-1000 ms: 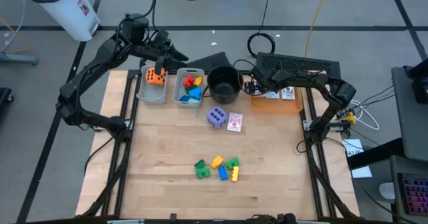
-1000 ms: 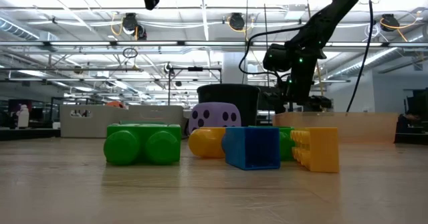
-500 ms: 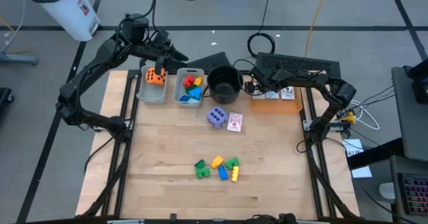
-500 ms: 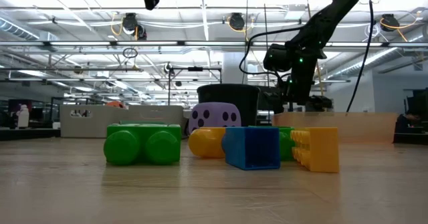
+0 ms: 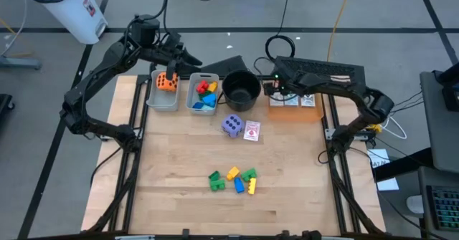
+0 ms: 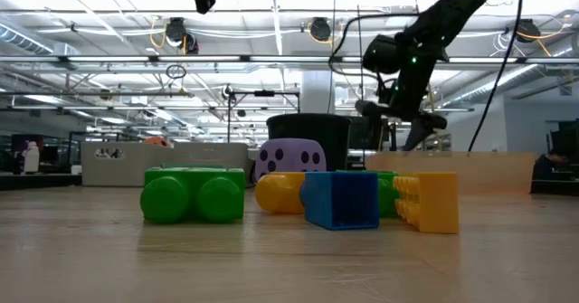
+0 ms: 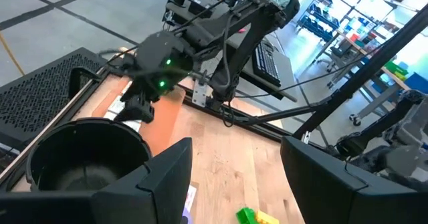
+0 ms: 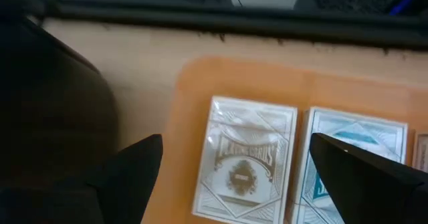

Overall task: Pick & Place Toys
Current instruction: Put the purple die into the left gray bin

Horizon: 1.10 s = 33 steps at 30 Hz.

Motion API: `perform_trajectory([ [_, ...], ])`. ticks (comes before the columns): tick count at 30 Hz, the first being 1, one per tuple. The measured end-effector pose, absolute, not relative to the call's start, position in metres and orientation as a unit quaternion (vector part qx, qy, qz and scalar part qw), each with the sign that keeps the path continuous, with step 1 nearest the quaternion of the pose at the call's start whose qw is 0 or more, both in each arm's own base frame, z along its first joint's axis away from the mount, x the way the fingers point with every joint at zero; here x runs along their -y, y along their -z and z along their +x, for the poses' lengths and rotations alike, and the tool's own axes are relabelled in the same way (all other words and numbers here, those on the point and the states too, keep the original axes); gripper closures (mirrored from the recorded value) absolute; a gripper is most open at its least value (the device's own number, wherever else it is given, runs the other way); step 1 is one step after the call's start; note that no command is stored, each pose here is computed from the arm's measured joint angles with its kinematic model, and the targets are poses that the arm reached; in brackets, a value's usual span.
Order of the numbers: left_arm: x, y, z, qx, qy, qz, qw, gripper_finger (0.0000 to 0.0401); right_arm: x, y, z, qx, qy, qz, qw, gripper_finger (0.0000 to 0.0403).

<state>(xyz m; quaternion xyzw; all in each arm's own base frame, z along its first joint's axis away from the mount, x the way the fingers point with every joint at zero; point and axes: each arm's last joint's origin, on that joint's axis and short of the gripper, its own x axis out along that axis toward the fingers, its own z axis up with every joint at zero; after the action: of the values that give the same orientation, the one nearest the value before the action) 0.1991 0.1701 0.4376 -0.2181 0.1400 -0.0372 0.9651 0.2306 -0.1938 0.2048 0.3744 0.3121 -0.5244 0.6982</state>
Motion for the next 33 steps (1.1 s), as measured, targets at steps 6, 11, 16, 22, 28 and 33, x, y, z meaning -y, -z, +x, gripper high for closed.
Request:
perform_trajectory([
  [6, -0.164, -0.437, 0.203, -0.147, 0.049, -0.218, 0.964, 0.0167, 0.184, -0.236, 0.231, -0.226, 0.478, 0.43, 0.732, 0.0028],
  [11, -0.154, -0.433, 0.211, -0.169, 0.039, -0.223, 0.959, 0.0166, 0.174, -0.261, 0.242, -0.15, 0.399, 0.457, 0.781, 0.0028],
  [16, -0.14, -0.431, 0.222, -0.188, 0.03, -0.214, 0.958, 0.0167, 0.165, -0.28, 0.258, -0.076, 0.344, 0.419, 0.837, 0.0028],
  [22, -0.122, -0.429, 0.236, -0.204, 0.007, -0.185, 0.961, 0.0166, 0.158, -0.305, 0.272, 0.044, 0.277, 0.416, 0.865, 0.0028],
  [28, -0.108, -0.417, 0.259, -0.234, -0.013, -0.184, 0.955, 0.0167, 0.148, -0.324, 0.278, 0.087, 0.157, 0.39, 0.903, 0.0028],
  [33, -0.087, -0.403, 0.28, -0.263, 0.021, -0.191, 0.945, 0.0167, 0.125, -0.324, 0.281, 0.012, 0.066, 0.369, 0.927, 0.0028],
])
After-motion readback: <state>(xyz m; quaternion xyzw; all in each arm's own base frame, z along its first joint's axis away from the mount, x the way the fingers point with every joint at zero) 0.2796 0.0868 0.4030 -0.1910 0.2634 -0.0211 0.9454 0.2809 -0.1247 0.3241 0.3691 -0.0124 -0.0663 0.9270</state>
